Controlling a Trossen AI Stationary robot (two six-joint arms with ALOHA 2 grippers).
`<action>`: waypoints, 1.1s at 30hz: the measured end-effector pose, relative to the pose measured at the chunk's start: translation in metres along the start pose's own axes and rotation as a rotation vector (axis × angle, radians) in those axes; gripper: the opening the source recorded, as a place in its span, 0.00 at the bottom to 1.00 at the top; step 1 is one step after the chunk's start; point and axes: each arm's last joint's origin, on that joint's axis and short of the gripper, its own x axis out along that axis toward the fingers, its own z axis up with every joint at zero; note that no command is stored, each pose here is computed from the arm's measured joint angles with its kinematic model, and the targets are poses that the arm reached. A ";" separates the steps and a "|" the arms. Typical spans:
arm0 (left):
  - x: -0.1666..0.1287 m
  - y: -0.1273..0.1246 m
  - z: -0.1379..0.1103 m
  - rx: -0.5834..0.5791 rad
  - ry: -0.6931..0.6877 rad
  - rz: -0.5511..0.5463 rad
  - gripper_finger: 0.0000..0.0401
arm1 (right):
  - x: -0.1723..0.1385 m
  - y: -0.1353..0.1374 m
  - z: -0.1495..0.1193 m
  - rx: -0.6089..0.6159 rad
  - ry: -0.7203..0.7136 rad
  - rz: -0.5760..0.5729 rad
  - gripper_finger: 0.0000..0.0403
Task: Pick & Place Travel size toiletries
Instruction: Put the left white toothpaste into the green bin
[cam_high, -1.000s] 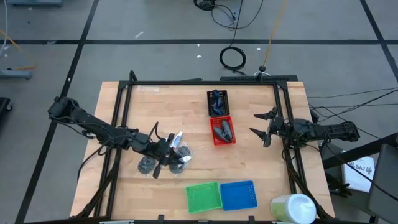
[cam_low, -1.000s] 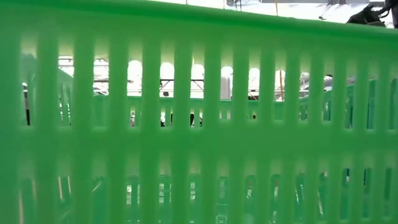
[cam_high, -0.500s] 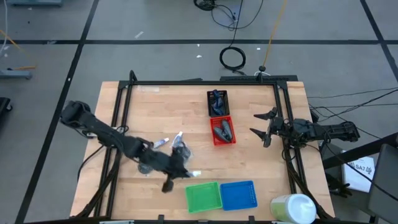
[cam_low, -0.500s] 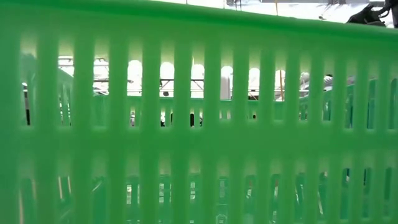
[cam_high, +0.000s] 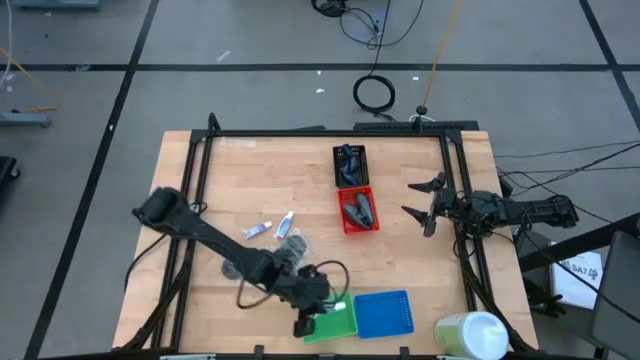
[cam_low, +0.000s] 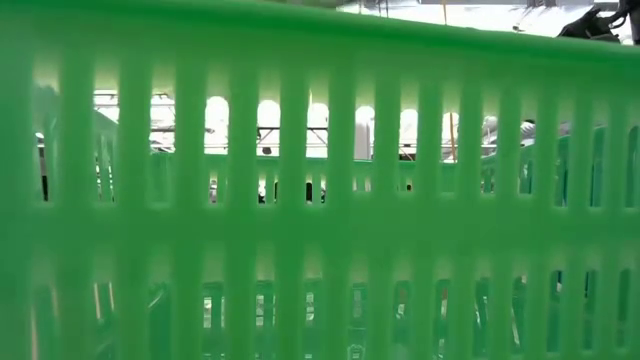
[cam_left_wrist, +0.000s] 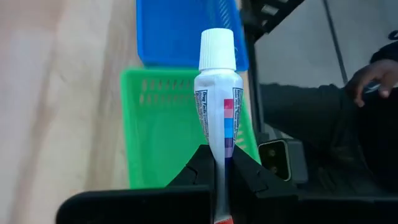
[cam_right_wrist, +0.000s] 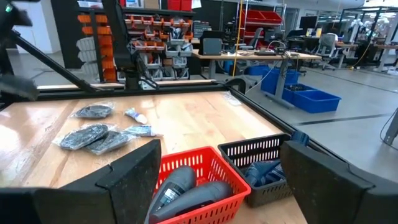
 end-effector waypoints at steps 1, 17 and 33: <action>0.005 0.000 0.000 -0.016 0.017 -0.001 0.01 | 0.000 0.000 0.000 0.000 0.000 0.000 0.79; 0.024 0.004 -0.013 -0.175 0.187 -0.066 0.06 | 0.000 0.000 0.000 0.001 -0.003 0.000 0.79; 0.023 0.009 -0.008 -0.137 0.204 -0.099 0.30 | 0.000 0.000 0.000 0.002 -0.004 0.000 0.79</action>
